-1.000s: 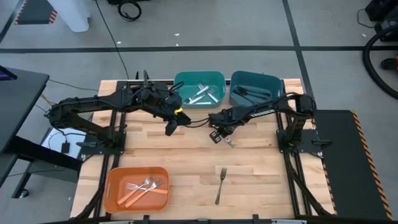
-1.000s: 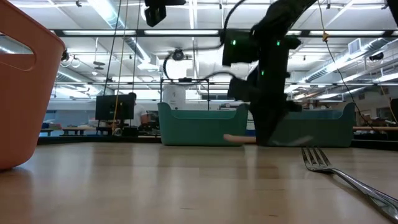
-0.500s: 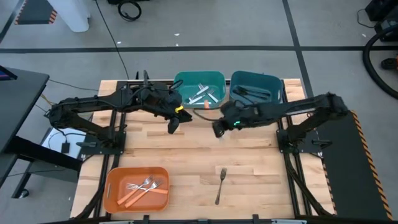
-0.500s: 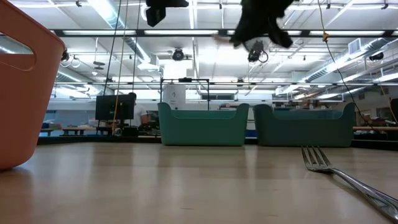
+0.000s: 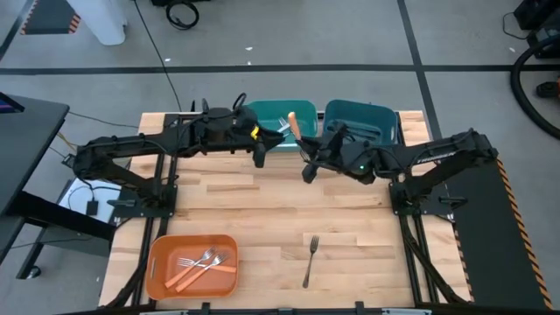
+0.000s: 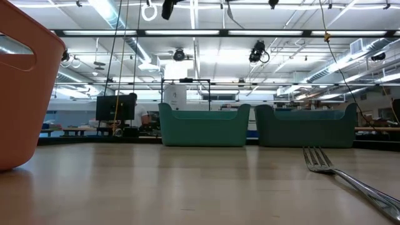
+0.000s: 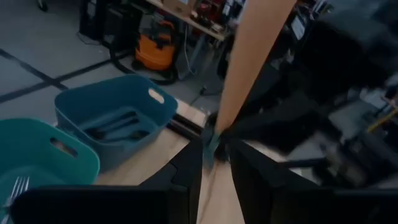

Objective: Sort silverware by color (type)
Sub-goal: Put the orange fork into the orange bin, then put the black fork into the blue bin

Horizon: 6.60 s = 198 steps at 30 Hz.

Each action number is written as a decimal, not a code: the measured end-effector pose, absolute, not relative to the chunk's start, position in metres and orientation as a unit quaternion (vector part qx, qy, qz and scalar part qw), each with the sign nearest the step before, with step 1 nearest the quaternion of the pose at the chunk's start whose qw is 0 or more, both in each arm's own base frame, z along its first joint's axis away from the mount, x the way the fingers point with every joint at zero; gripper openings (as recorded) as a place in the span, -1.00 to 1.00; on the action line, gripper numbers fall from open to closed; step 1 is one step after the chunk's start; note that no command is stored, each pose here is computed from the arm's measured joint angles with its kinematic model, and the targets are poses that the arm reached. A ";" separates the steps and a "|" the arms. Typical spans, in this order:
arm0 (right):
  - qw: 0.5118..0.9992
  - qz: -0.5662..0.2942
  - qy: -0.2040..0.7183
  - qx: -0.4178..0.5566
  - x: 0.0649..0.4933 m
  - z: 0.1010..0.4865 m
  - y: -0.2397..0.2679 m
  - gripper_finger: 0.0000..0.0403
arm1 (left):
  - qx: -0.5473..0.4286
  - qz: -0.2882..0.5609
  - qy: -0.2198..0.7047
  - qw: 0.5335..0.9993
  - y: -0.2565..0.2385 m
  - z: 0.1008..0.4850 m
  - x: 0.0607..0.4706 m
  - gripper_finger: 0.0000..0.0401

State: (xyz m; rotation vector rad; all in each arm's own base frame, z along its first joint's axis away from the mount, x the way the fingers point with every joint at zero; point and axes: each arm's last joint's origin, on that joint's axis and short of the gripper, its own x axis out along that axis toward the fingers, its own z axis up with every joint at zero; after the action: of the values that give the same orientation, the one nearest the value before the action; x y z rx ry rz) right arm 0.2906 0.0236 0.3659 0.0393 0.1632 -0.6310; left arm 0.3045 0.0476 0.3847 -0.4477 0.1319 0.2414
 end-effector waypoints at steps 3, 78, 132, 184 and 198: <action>0.945 -0.314 0.091 0.012 0.294 0.361 0.023 -0.83 | -0.229 0.136 0.055 0.962 0.051 0.383 0.308 -0.56; 0.972 -0.176 0.142 0.061 0.270 0.368 0.029 -0.32 | -0.197 -0.027 0.235 0.952 0.010 0.370 0.282 -0.74; 0.878 0.257 0.401 -0.044 0.270 0.268 0.063 -0.32 | -0.474 -0.015 0.208 0.855 -0.124 0.309 0.277 -0.42; 0.822 0.122 0.489 0.265 0.278 0.105 0.074 -0.32 | -0.332 0.014 0.118 0.936 -0.082 0.319 0.295 -0.42; 0.809 0.146 0.499 0.274 0.277 0.102 0.075 -0.93 | -0.329 0.041 0.130 0.934 -0.070 0.315 0.297 -0.42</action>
State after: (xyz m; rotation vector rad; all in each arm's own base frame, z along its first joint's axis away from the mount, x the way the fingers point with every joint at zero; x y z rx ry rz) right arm 0.2769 0.0746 0.1020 0.5862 1.0673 0.3129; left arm 0.2973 -0.0697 0.3154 -0.6721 0.2668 0.0844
